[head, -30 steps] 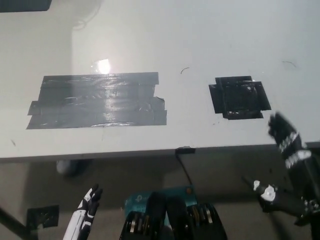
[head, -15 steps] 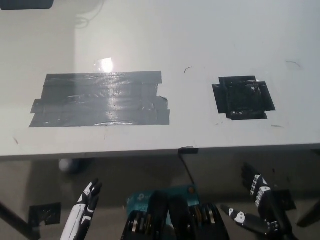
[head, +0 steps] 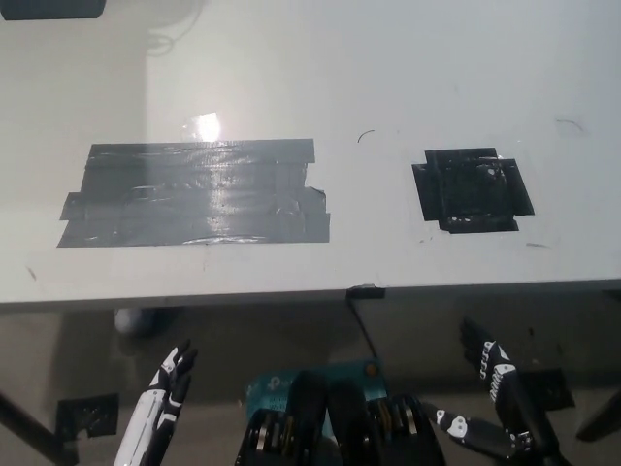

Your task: A spray bottle is kept on the black marked spot on the table infront of the robot and the robot extends its right arm to pick it up and hands it to a person

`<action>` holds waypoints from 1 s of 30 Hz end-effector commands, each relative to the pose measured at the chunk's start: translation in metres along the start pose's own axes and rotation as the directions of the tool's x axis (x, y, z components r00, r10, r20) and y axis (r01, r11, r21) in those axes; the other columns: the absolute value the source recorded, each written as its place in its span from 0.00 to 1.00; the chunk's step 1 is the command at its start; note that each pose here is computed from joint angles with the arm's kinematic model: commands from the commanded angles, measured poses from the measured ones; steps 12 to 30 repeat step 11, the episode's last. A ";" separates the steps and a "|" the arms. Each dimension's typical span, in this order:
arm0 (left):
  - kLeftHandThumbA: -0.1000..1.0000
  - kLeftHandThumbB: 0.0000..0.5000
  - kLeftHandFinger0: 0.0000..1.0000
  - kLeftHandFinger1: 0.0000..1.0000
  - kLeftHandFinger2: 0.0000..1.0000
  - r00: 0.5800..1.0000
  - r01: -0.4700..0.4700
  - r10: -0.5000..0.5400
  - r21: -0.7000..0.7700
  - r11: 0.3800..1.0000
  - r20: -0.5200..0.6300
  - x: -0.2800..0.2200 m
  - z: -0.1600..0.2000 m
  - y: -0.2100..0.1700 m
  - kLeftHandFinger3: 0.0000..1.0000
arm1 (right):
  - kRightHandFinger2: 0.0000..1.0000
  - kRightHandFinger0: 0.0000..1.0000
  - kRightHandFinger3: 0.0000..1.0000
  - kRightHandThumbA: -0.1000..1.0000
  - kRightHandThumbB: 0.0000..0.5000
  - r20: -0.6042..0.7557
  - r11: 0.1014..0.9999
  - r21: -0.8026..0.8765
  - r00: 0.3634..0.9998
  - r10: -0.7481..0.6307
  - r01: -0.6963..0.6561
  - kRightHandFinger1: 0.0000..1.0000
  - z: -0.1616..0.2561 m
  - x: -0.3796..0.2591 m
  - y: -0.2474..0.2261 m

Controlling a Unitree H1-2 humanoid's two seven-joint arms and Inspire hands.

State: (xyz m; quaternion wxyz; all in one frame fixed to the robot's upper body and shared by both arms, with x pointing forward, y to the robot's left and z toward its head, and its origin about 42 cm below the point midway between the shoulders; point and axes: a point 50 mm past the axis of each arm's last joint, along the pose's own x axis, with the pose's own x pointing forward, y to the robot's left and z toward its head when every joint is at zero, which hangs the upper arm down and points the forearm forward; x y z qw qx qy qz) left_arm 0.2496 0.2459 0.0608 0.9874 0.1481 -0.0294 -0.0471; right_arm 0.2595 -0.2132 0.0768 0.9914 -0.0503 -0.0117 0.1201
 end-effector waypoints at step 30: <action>1.00 0.72 1.00 1.00 1.00 0.999 -0.006 0.006 0.007 1.000 0.052 0.005 0.010 0.005 1.00 | 1.00 1.00 1.00 0.87 0.80 0.056 0.999 -0.042 0.998 0.035 -0.032 1.00 0.007 0.000 0.001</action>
